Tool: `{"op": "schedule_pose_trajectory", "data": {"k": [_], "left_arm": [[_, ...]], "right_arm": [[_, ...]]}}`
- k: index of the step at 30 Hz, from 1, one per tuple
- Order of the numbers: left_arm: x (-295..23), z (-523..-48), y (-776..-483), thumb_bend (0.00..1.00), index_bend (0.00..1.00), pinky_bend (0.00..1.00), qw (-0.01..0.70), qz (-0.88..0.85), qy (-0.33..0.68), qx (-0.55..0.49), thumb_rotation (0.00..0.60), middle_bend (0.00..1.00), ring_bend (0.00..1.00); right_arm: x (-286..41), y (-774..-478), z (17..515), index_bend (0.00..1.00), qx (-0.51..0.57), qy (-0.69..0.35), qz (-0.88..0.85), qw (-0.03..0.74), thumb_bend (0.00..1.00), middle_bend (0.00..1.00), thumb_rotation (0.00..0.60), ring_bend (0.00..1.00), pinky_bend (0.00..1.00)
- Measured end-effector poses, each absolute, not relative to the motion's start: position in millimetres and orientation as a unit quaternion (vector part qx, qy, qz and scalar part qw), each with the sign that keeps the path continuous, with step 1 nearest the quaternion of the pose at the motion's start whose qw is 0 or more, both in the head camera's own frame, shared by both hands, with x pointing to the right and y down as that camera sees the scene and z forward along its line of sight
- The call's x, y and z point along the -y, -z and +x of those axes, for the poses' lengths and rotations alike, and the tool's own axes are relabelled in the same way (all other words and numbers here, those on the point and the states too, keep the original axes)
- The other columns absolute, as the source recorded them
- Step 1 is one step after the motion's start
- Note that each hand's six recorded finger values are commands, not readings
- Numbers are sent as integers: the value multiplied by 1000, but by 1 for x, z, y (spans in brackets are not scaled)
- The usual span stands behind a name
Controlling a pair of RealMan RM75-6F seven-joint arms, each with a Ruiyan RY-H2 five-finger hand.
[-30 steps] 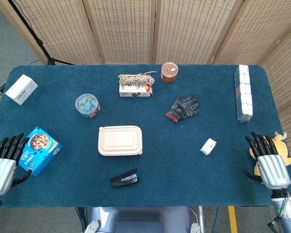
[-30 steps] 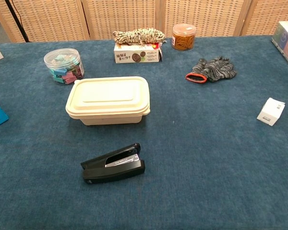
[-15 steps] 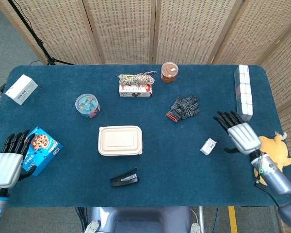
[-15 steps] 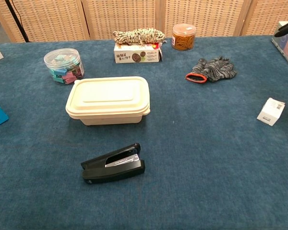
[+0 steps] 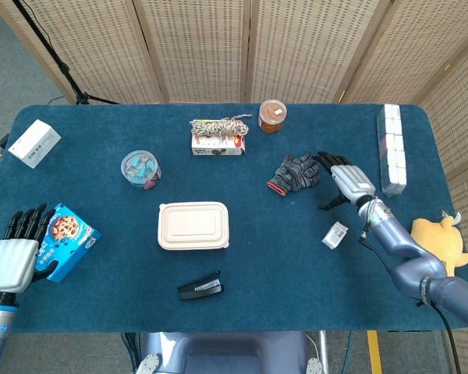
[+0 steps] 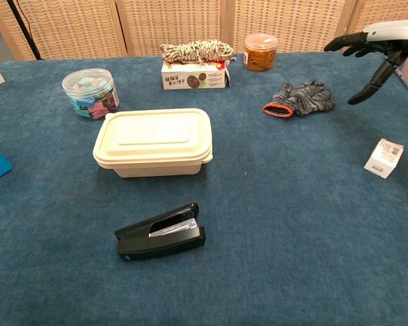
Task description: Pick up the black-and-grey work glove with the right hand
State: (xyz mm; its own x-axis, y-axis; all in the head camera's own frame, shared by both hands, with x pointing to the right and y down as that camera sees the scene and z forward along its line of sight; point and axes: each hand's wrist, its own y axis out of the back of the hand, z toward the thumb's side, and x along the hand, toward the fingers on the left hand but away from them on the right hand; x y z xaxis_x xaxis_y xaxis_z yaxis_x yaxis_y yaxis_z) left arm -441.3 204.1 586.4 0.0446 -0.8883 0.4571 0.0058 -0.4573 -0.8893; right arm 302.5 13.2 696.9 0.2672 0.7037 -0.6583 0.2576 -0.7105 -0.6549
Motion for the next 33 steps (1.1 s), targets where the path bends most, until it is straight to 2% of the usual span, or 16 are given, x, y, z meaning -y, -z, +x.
{"op": "schedule_pose_trajectory", "data": {"k": [3, 7, 11, 14, 20, 33], "left_arm": [[-204, -442, -587, 180, 0, 0, 377, -615, 593, -358, 600, 0, 0], [-204, -442, -588, 175, 0, 0, 377, -614, 595, -357, 600, 0, 0], [-204, -441, -588, 177, 0, 0, 378, -612, 595, -357, 600, 0, 0], [-204, -442, -588, 177, 0, 0, 377, -612, 596, -358, 600, 0, 0], [-203, -443, -589, 179, 0, 0, 375, -611, 598, -358, 600, 0, 0], [-201, -445, -593, 178, 0, 0, 371, -609, 603, -357, 600, 0, 0]], "right_arm": [[-4, -710, 291, 52, 335, -515, -772, 162, 88, 0, 600, 0, 0], [5, -720, 274, 57, 348, -508, -776, 136, 121, 0, 600, 0, 0], [14, -729, 263, 81, 355, -509, -774, 124, 414, 12, 600, 0, 0], [17, -737, 256, 130, 355, -516, -770, 119, 489, 54, 600, 0, 0], [20, -750, 243, 188, 361, -524, -765, 99, 511, 106, 600, 0, 0], [18, -771, 236, 208, 374, -537, -755, 40, 514, 131, 600, 17, 19]]}}
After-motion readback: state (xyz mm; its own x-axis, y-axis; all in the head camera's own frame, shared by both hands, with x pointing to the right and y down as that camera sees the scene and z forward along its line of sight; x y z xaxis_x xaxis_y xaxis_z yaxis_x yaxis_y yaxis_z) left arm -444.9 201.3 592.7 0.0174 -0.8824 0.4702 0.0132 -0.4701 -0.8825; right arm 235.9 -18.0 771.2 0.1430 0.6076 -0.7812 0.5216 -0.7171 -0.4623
